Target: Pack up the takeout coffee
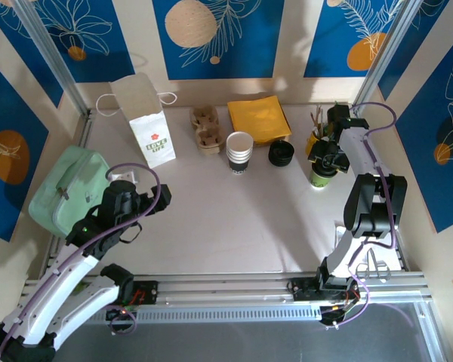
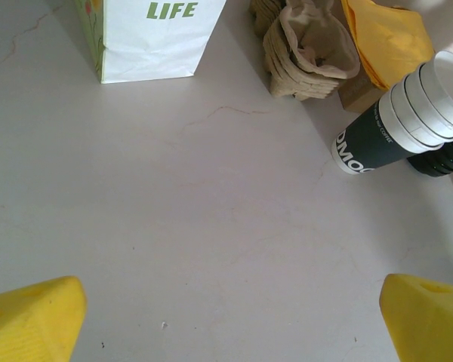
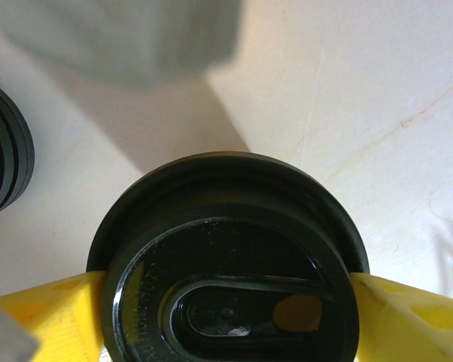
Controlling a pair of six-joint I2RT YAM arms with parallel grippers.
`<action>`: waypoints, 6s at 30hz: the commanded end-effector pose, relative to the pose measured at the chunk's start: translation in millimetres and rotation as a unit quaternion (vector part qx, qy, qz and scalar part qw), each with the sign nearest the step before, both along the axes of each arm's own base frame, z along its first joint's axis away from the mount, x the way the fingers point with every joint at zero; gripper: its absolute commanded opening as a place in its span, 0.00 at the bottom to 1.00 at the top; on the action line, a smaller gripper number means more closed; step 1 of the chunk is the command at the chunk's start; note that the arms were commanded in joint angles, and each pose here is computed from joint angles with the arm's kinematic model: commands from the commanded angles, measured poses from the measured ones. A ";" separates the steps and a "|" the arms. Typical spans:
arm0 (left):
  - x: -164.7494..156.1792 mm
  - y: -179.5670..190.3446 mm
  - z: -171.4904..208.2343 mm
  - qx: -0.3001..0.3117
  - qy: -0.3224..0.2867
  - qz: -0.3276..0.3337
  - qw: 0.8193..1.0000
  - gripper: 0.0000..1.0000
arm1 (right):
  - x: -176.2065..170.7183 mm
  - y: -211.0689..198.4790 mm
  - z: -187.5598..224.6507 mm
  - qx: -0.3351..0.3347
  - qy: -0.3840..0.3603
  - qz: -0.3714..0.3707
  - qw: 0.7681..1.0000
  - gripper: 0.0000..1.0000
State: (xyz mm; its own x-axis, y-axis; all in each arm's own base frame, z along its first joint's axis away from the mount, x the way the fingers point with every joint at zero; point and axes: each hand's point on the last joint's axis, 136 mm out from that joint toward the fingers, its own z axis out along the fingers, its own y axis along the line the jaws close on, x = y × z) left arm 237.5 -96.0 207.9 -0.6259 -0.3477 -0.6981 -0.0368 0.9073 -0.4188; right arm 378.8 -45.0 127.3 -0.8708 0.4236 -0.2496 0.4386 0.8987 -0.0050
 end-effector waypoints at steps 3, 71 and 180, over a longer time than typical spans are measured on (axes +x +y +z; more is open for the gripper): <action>1.2 0.6 0.6 0.000 0.002 -0.001 1.000 0.99 | 2.2 -1.4 4.6 0.014 0.003 -0.010 1.000 0.83; 132.9 -121.7 5.4 -0.042 0.034 -0.047 0.997 0.83 | -52.3 184.1 59.4 0.212 -0.349 0.209 0.889 0.83; 286.3 -120.4 -54.0 -0.116 0.027 0.078 0.990 0.13 | -41.0 182.1 24.8 0.196 -0.332 0.191 0.902 0.84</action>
State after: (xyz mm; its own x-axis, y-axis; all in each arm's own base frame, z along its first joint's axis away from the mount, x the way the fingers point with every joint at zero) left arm 520.4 -222.8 117.7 -0.6361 -0.5560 -0.5350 -0.2282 0.7979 -0.5579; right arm 333.9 135.2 137.3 -0.7005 0.2800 -0.6564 -0.1019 0.8711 0.4804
